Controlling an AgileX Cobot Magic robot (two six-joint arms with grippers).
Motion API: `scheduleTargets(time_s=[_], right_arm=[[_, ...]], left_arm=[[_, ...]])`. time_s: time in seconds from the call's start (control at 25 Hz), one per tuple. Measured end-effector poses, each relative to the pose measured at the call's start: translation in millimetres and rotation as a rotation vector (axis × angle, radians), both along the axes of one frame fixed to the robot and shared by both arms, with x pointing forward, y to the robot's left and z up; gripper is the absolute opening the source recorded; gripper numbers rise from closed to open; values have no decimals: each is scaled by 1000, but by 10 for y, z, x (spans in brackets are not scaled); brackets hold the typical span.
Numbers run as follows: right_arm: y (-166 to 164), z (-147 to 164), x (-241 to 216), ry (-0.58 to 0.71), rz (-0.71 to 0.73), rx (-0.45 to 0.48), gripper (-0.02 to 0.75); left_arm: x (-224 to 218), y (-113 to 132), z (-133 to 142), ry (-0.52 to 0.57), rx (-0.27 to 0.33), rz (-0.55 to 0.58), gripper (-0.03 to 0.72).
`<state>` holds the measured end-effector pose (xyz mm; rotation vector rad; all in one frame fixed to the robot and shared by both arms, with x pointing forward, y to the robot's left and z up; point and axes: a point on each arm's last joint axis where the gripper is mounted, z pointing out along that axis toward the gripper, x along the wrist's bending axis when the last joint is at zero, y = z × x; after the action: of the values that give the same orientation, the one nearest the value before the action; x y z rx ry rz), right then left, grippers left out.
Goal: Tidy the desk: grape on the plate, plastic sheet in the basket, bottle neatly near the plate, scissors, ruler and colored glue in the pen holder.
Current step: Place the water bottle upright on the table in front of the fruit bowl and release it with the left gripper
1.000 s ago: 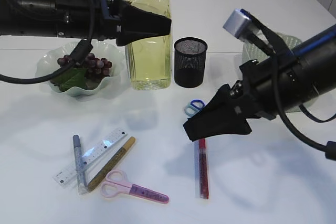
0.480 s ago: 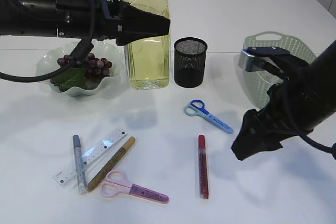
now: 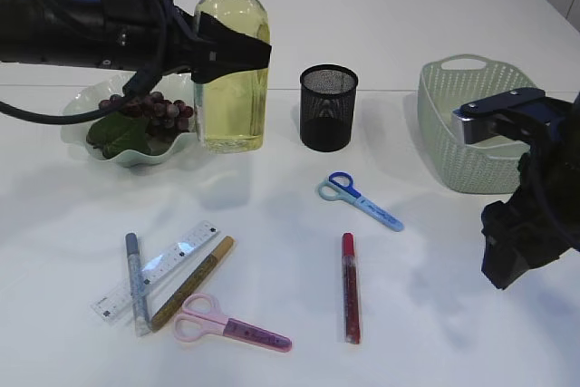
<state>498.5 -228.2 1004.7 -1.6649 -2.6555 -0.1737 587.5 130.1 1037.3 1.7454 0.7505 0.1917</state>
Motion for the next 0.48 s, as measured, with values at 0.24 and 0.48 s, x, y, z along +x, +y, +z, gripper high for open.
scheduleTargets(time_s=[0.24, 0.48], right_arm=[[-44, 64, 0, 27, -16, -54, 594], [-75, 163, 33, 24, -27, -96, 587]], left_arm=[[80, 107, -107, -10, 155, 108, 437], [122, 199, -178, -17, 282, 174, 437]])
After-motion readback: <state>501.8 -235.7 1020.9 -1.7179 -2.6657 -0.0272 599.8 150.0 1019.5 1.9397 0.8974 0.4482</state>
